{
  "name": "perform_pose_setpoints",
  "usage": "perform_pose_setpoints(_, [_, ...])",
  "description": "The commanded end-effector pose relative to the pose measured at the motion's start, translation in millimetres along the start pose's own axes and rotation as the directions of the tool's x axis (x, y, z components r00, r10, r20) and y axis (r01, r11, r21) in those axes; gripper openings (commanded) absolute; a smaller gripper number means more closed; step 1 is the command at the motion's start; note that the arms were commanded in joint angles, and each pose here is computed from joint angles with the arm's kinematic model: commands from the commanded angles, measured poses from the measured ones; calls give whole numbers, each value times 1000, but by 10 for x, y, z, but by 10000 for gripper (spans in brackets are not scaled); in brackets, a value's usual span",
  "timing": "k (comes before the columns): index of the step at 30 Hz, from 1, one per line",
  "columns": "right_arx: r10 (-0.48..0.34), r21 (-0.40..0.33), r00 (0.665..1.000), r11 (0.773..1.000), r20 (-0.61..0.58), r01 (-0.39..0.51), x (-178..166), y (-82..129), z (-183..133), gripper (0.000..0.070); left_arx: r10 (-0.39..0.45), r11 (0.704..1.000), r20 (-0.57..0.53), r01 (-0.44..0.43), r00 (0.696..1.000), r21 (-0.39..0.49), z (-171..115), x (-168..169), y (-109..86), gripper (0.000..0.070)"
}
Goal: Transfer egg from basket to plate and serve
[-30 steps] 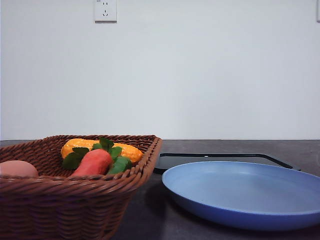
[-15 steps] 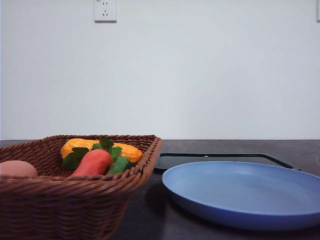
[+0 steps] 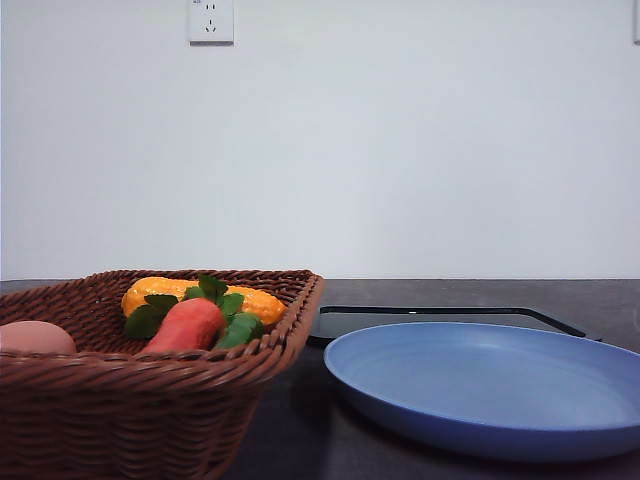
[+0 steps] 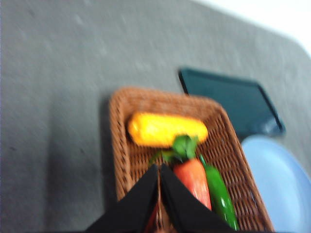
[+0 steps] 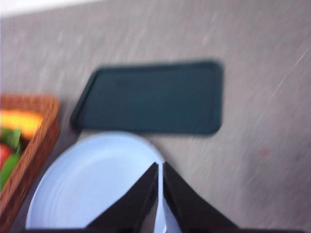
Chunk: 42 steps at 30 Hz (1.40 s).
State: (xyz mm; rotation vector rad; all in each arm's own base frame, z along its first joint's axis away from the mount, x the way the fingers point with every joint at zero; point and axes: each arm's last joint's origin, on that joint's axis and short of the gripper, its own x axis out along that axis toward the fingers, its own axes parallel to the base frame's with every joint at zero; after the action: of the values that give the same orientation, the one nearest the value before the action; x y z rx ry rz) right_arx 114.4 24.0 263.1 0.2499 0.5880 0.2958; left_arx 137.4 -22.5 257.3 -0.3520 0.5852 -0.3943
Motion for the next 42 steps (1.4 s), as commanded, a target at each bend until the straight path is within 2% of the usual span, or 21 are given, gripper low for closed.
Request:
perform_pose_setpoints(1, [30,-8,998,1000,-57,-31,49,8,25,0,-24,996,-58,29,998,84,68,23,-42,0])
perform_pose_setpoints(5, [102,22,972,995,-211,-100,224,-12,-14,0,-56,984,-218,90,974,153,117,94,-121,0])
perform_pose_setpoints(11, [100,85,919,994,-381,-72,478,-80,-88,0,-81,978,-278,130,957,161,130,188,-187,15])
perform_pose_setpoints(13, [94,96,905,994,-416,-59,560,-103,-102,59,-85,977,-282,135,956,163,126,193,-195,80])
perform_pose_setpoints(17, [86,115,877,993,-473,-35,736,-150,-132,205,-87,978,-281,136,956,161,127,194,-201,264])
perform_pose_setpoints(20, [83,124,860,992,-503,-24,869,-185,-154,217,-87,979,-282,134,956,153,126,194,-201,312])
perform_pose_setpoints(28, [84,143,829,990,-553,-5,1201,-278,-229,217,-86,983,-285,128,955,134,122,193,-200,313])
perform_pose_setpoints(35, [158,205,799,978,-580,-44,1405,-322,-305,206,-86,983,-285,128,955,134,122,193,-200,313])
perform_pose_setpoints(42, [152,211,795,977,-588,-30,1436,-336,-324,3,-86,983,-285,129,955,135,122,193,-200,312])
